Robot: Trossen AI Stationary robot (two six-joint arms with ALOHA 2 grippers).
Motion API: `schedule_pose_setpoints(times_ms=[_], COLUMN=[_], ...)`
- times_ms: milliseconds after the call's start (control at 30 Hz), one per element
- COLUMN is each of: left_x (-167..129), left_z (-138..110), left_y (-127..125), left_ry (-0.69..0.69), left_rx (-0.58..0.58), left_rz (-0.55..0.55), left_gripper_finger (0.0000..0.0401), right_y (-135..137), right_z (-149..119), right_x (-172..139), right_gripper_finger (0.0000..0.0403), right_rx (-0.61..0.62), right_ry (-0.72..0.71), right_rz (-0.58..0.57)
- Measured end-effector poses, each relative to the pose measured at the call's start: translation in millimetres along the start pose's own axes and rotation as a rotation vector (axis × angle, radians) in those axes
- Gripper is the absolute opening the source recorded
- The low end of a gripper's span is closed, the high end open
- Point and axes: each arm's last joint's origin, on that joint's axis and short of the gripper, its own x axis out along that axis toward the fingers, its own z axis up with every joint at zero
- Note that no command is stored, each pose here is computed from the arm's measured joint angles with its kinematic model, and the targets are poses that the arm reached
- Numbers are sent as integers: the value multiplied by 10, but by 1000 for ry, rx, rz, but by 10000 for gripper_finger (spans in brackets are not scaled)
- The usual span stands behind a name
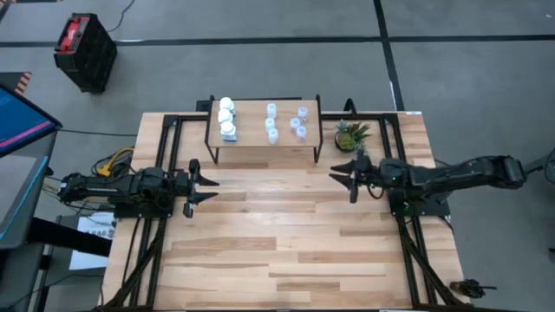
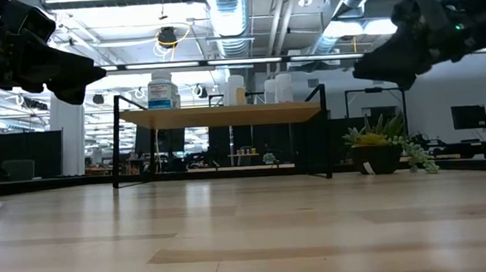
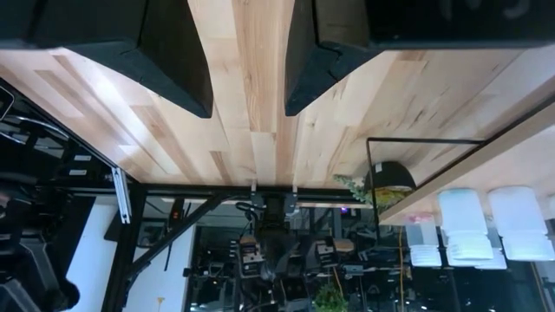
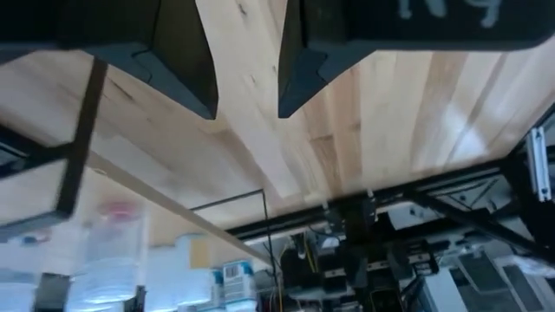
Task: Pick and place medicine bottles onto shelf by color
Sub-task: Return to Home Position
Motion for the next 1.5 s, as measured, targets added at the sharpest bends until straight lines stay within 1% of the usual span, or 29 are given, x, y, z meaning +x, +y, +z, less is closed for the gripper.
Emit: schedule_pose_setpoints(times_ms=[200,467,633,1500], left_x=[0,0,0,0], left_z=[0,0,0,0], left_y=[0,0,0,0], left_ry=[0,0,0,0], left_rx=[0,0,0,0], left_rz=[0,0,0,0], left_gripper_finger=[132,132,132,132], right_y=[-53,-118,-151,-160], right_z=[-114,-261,-296,-322], right_x=[-159,-326,-398,-424], right_gripper_finger=[137,134,133,136], right_rx=[-8,-22,-20,-15], right_ry=[-45,-43,-43,-20], right_rz=[11,9,-1,-2])
